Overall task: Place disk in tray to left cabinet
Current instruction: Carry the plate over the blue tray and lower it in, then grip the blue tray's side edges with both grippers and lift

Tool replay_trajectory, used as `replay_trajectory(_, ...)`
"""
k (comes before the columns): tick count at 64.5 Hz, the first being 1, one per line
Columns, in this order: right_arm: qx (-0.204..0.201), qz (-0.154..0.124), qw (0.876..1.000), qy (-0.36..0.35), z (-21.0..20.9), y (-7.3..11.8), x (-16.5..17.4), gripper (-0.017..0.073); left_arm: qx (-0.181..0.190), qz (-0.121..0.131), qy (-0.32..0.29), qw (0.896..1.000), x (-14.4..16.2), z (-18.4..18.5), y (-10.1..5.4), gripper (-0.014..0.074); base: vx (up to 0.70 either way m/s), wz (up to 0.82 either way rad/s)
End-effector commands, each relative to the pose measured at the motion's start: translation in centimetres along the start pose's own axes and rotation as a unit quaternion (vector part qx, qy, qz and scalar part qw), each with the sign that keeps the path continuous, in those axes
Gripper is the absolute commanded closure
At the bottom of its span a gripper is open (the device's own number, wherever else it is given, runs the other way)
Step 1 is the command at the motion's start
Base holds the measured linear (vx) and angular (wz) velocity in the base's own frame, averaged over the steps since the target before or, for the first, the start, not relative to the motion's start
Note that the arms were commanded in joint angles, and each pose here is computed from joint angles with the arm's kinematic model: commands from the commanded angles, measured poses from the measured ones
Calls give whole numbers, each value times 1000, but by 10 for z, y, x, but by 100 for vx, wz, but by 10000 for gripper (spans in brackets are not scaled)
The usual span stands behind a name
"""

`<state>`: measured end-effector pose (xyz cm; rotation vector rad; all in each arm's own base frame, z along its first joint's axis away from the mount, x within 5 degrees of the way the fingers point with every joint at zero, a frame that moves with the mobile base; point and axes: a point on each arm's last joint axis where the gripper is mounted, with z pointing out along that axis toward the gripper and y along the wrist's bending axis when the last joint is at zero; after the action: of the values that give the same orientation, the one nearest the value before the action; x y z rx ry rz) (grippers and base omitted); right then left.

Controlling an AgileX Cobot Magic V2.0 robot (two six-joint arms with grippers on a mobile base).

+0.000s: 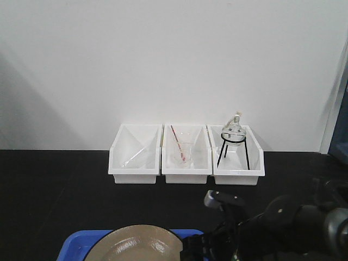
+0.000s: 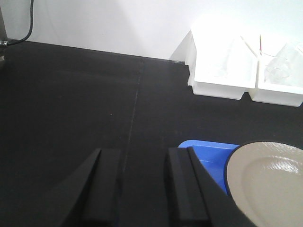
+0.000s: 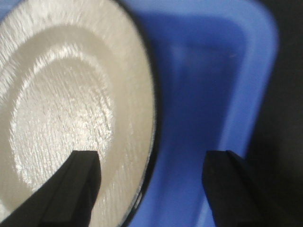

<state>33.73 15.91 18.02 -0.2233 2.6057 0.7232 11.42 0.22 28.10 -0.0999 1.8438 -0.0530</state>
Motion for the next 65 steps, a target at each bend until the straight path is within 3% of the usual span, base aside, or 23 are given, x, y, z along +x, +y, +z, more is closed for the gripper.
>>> replay_trajectory(1,-12,-7,999,-38,-40,1,-18,57,3,-1,-55,999,-18,-2,-1,227,0,0)
replay_trajectory(12,39,15,998,-37,-55,-13,-20,122,3,-8,-48,999,-18,-1,-1,227,0,0)
replay_trajectory(21,53,6,998,-23,-55,-15,-17,139,6,-6,14,1000,-31,11,-4,227,0,0)
replay_trajectory(29,58,2,997,-41,-55,-16,-21,139,15,19,83,996,-47,36,-10,227,0,0)
replay_trajectory(34,56,7,997,-46,-55,-15,-22,139,21,30,133,990,-51,55,-14,227,0,0)
replay_trajectory(40,48,20,997,-49,-55,-14,-22,139,31,14,175,984,-53,82,-19,227,0,0)
replay_trajectory(48,49,15,998,-45,-55,-14,-21,139,47,-3,223,974,-49,119,-27,227,0,0)
replay_trajectory(65,48,15,998,-41,-55,-14,-21,139,80,23,315,945,-18,190,-38,227,0,0)
